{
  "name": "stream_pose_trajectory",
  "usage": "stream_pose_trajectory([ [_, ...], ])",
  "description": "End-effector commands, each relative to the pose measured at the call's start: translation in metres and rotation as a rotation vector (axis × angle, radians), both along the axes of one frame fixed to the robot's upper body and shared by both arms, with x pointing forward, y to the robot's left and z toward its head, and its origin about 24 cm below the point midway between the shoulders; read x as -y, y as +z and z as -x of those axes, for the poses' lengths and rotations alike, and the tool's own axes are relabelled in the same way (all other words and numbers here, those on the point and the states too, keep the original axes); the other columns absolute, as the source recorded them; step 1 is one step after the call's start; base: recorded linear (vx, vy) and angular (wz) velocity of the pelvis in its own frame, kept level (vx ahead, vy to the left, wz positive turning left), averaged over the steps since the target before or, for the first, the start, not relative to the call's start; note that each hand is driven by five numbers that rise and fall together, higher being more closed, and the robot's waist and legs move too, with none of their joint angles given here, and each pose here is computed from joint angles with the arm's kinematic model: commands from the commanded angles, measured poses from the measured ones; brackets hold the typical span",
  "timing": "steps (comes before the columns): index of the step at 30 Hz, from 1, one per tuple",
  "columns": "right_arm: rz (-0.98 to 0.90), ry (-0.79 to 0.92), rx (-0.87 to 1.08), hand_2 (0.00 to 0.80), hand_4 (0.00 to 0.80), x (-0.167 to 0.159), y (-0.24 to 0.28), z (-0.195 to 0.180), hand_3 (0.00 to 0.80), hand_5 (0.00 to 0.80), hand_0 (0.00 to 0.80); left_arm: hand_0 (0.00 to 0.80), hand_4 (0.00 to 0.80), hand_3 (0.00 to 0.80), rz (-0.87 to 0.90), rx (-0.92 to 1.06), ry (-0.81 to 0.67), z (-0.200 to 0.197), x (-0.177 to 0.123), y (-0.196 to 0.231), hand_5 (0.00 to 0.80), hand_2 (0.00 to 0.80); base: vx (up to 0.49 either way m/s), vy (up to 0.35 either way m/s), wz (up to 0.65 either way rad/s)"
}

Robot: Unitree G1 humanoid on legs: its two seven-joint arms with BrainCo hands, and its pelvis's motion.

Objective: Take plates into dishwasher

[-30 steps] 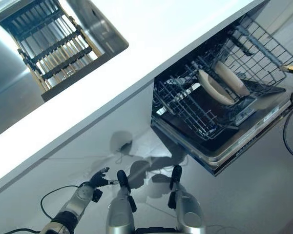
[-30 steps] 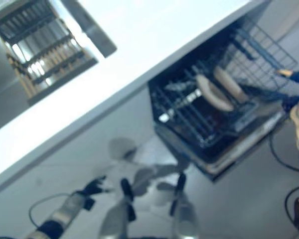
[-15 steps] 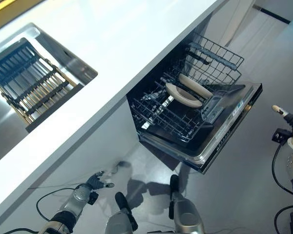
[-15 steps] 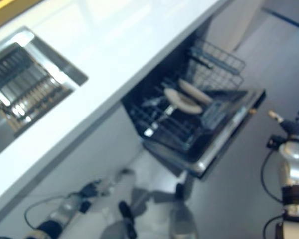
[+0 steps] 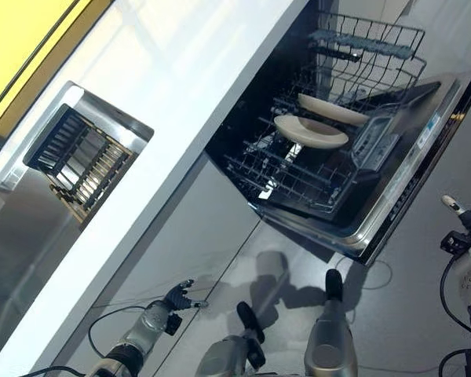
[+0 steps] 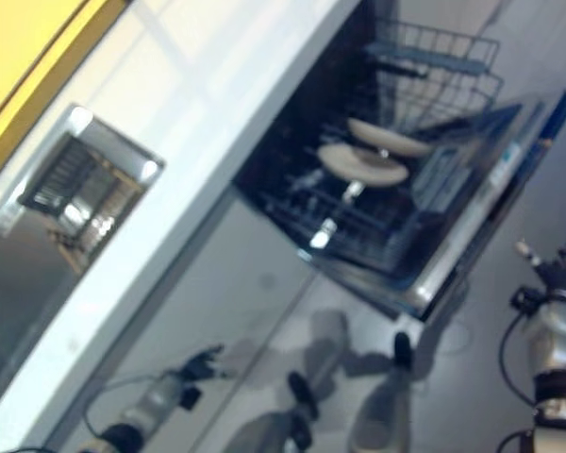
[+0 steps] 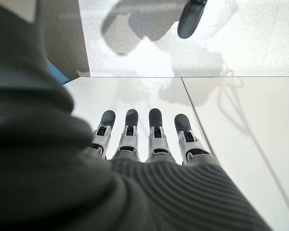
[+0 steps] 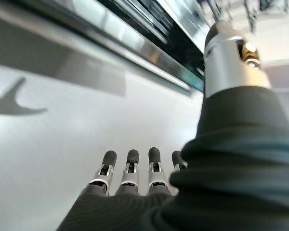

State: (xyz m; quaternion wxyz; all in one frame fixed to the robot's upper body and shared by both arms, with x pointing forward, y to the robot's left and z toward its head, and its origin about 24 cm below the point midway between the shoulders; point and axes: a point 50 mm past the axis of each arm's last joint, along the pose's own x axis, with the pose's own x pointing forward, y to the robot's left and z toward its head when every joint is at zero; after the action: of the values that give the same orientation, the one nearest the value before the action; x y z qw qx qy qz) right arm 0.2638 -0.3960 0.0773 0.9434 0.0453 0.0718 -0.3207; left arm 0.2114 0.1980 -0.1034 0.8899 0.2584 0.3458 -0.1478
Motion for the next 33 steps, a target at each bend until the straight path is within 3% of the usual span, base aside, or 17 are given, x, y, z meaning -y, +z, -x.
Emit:
stream_pose_trajectory([
  [1, -0.038, 0.147, 0.071, 0.0, 0.0, -0.016, 0.0, -0.015, 0.0, 0.0, 0.0, 0.0, 0.0, 0.0, 0.012, 0.026, 0.048, -0.013, -0.011, 0.008, 0.0, 0.0, -0.031, -0.02, 0.01],
  [15, -0.221, 0.562, 0.083, 0.0, 0.0, -0.085, -0.03, -0.045, 0.0, 0.0, 0.0, 0.0, 0.0, 0.0, 0.014, 0.02, 0.003, -0.019, 0.0, 0.008, 0.0, 0.0, -0.011, -0.019, 0.05],
  [33, -0.274, 0.941, 0.231, 0.0, 0.0, -0.178, 0.002, -0.078, 0.0, 0.0, 0.0, 0.0, 0.0, 0.0, 0.012, -0.01, -0.034, -0.014, 0.007, 0.004, 0.0, 0.0, 0.0, 0.001, 0.0],
])
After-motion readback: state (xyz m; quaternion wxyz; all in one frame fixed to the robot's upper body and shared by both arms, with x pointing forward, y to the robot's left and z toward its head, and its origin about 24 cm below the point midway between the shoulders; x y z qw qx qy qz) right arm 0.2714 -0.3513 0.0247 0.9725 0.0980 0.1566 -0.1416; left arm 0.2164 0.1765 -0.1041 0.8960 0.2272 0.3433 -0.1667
